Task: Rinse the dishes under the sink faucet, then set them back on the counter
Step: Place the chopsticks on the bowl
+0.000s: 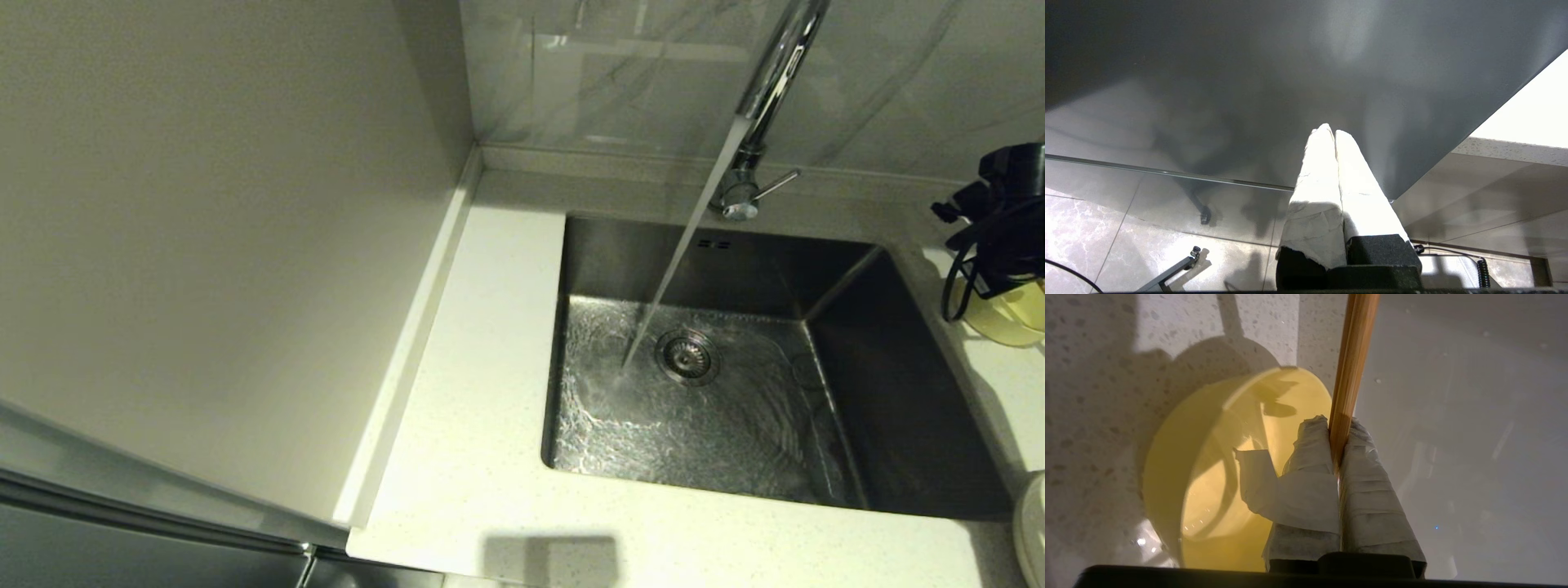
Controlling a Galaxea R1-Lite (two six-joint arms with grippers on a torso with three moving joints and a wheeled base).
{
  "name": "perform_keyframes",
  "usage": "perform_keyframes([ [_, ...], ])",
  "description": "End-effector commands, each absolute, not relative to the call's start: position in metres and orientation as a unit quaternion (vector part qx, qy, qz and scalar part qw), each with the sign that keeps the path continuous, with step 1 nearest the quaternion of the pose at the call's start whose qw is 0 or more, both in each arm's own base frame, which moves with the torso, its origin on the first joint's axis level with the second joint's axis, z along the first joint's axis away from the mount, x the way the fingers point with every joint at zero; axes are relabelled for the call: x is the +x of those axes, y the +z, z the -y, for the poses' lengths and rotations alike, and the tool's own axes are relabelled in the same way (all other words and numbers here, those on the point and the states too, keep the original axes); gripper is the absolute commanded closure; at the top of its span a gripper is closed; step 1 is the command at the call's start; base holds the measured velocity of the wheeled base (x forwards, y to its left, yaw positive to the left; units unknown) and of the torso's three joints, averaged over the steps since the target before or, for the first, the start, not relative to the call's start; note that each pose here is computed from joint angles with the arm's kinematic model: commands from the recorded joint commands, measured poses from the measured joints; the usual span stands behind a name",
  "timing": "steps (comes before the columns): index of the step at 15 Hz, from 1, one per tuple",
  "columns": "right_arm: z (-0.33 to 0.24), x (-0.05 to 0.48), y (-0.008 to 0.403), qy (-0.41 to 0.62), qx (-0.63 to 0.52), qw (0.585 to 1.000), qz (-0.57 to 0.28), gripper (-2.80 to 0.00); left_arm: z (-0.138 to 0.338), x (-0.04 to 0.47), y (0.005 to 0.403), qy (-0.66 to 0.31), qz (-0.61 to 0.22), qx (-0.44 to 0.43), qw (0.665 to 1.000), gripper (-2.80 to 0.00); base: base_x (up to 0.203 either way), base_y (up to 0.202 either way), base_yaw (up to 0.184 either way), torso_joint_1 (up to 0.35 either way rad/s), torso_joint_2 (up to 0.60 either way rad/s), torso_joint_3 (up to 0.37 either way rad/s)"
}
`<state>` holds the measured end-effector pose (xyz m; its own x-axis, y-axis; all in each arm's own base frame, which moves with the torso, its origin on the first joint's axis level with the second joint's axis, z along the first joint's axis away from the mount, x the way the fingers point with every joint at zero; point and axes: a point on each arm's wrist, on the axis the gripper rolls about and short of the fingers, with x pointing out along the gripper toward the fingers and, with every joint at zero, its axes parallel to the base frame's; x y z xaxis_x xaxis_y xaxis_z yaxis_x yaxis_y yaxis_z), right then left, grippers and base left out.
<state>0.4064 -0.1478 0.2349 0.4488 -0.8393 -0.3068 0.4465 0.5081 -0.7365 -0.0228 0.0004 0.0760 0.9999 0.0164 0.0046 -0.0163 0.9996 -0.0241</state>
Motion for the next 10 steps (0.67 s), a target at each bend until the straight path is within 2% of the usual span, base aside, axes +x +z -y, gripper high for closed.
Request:
perform_keyframes([
  [1,0.149,0.4101,0.2317,-0.402,-0.292,0.798,-0.34,0.0,-0.0004,-0.0229,0.0759,0.008,0.003,-0.012,1.0,0.0,0.0,0.0,0.0,0.0,0.0,0.0],
  [2,0.1491,0.4101,0.2321,-0.403,-0.291,0.799,-0.339,-0.49,-0.0004,-0.0229,0.0759,0.008,0.003,-0.012,1.0,0.0,0.0,0.0,0.0,0.0,0.0,0.0],
  [3,0.1491,0.4101,0.232,-0.403,-0.291,0.799,-0.339,-2.8,-0.0004,-0.0229,0.0759,0.008,0.003,-0.012,1.0,0.0,0.0,0.0,0.0,0.0,0.0,0.0],
  [10,0.148,0.4092,0.2378,-0.403,-0.294,0.8,-0.333,-2.8,-0.0004,-0.0229,0.0759,0.008,0.003,-0.012,1.0,0.0,0.0,0.0,0.0,0.0,0.0,0.0],
])
